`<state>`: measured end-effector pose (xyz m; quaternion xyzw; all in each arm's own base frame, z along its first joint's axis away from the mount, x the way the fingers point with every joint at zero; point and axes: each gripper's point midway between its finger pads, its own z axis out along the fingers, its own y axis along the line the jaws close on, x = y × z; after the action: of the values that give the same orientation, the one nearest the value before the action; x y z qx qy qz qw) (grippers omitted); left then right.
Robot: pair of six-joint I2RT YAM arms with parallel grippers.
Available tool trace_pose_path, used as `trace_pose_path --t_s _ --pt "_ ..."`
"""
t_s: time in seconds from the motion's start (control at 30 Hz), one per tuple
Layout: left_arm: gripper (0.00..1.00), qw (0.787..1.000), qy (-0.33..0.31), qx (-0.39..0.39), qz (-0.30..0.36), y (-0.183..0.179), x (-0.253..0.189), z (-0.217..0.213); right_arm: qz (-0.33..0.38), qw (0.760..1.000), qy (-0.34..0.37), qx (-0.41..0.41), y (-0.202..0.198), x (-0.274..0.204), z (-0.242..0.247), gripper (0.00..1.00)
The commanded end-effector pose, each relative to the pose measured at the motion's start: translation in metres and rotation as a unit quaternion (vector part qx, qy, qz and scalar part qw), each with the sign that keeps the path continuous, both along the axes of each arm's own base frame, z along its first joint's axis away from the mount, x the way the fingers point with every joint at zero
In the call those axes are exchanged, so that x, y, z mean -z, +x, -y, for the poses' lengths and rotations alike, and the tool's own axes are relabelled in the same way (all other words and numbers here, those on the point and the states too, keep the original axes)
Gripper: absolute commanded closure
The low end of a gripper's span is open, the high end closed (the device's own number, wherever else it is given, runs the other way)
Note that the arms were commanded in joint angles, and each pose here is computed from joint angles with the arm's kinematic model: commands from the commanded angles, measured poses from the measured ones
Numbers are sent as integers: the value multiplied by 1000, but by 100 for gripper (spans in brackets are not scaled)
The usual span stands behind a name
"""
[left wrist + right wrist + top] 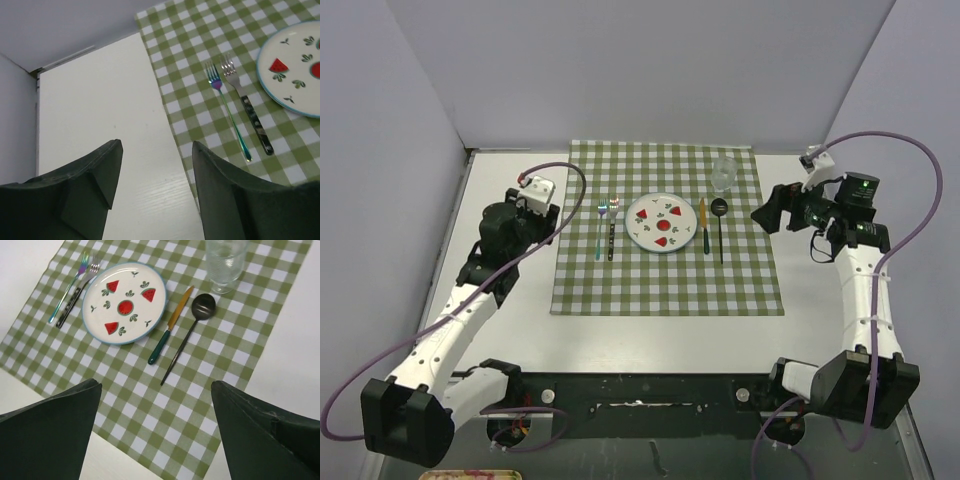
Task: Set the dinner table for one person
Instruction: Reset both arms
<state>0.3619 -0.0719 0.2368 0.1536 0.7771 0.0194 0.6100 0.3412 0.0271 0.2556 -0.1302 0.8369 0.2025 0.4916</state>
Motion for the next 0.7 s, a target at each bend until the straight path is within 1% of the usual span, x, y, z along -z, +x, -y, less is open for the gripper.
trace_pose_path --t_s 0.0,0.07,0.1,0.2,0.27,0.4,0.47,0.67 --pt "43 993 5 115 -36 -25 13 28 15 998 12 -67 -17 0 -22 2" --pt "42 993 -2 108 -50 -29 26 27 42 998 -9 -44 -17 -2 -15 2" --pt "41 993 -2 107 -52 -30 29 26 44 998 -17 -39 -18 2 -13 2" --pt "39 996 -6 80 -42 -27 38 18 70 996 -46 -31 -23 6 -12 2" --pt "38 998 -12 48 -45 -24 48 9 68 996 -51 -19 -23 15 -10 2" --pt "38 997 -15 29 -66 -24 69 3 48 998 -41 -23 -25 37 -16 2" --pt "38 997 -14 29 -67 -24 71 2 44 998 -38 -31 -25 44 -23 2" --pt "38 996 -11 71 -55 -24 67 14 27 995 -71 -62 -16 62 -43 2"
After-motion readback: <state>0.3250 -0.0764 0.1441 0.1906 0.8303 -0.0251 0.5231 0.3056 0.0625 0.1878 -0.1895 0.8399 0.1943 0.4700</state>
